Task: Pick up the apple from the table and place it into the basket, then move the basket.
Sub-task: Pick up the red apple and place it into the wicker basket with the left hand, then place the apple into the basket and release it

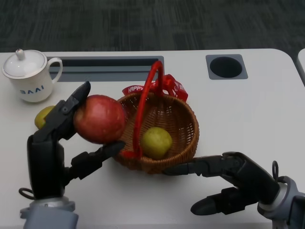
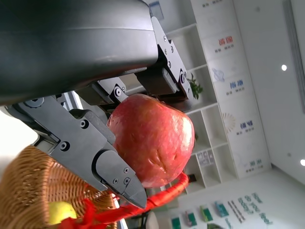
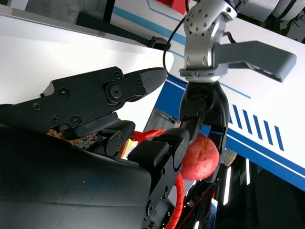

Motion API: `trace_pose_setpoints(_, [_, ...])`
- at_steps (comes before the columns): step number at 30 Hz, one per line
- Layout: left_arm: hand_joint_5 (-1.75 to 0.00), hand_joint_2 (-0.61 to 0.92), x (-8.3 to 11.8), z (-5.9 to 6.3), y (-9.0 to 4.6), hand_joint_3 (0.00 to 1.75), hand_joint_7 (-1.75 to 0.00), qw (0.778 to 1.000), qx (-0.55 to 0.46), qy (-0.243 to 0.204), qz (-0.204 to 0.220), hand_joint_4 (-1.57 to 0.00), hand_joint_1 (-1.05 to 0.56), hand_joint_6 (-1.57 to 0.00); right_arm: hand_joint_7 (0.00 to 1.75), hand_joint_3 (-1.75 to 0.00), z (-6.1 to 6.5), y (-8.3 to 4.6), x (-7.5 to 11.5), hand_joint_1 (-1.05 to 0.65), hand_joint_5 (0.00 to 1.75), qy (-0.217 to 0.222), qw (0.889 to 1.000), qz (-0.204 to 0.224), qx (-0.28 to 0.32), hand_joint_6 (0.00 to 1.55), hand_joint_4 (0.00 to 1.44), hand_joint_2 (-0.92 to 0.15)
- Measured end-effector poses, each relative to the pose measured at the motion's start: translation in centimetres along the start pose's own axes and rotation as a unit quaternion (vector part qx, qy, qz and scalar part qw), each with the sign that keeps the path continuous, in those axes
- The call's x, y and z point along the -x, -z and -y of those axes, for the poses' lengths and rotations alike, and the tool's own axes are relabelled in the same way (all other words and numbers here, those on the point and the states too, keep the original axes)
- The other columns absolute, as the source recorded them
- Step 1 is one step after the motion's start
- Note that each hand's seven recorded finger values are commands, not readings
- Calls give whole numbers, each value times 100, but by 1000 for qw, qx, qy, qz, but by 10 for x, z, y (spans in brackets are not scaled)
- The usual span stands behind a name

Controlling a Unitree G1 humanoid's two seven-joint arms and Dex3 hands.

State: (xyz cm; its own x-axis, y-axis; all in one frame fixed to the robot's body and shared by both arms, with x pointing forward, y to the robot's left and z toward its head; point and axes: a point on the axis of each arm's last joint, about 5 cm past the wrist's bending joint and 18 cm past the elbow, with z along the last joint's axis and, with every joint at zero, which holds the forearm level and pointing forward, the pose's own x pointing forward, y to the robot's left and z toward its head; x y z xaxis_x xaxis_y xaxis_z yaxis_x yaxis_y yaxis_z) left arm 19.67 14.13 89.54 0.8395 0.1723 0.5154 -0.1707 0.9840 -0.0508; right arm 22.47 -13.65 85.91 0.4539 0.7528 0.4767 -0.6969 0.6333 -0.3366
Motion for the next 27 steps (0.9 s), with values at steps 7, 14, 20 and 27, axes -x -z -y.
trace_pose_setpoints(7, [-1,84,-22,8,-4,0,0,999,22,35,-2,-127,-16,-109,0,-3,-1,0,0,-45,0,0,1000,0,-1,68,72,-92])
trace_pose_setpoints(14, [0,85,-31,10,7,0,0,998,15,54,-31,-126,-15,-108,0,-4,-2,0,0,-44,0,1,1000,0,-2,69,72,-92])
trace_pose_setpoints(20, [0,85,-32,13,26,0,0,993,7,71,-91,-122,-14,-107,0,-5,-2,0,0,-44,0,1,1000,3,1,68,72,-92])
trace_pose_setpoints(27, [0,81,-34,12,44,0,0,985,-17,100,-136,-88,-26,-84,0,-5,-2,-2,3,-44,0,2,1000,3,4,69,72,-92])
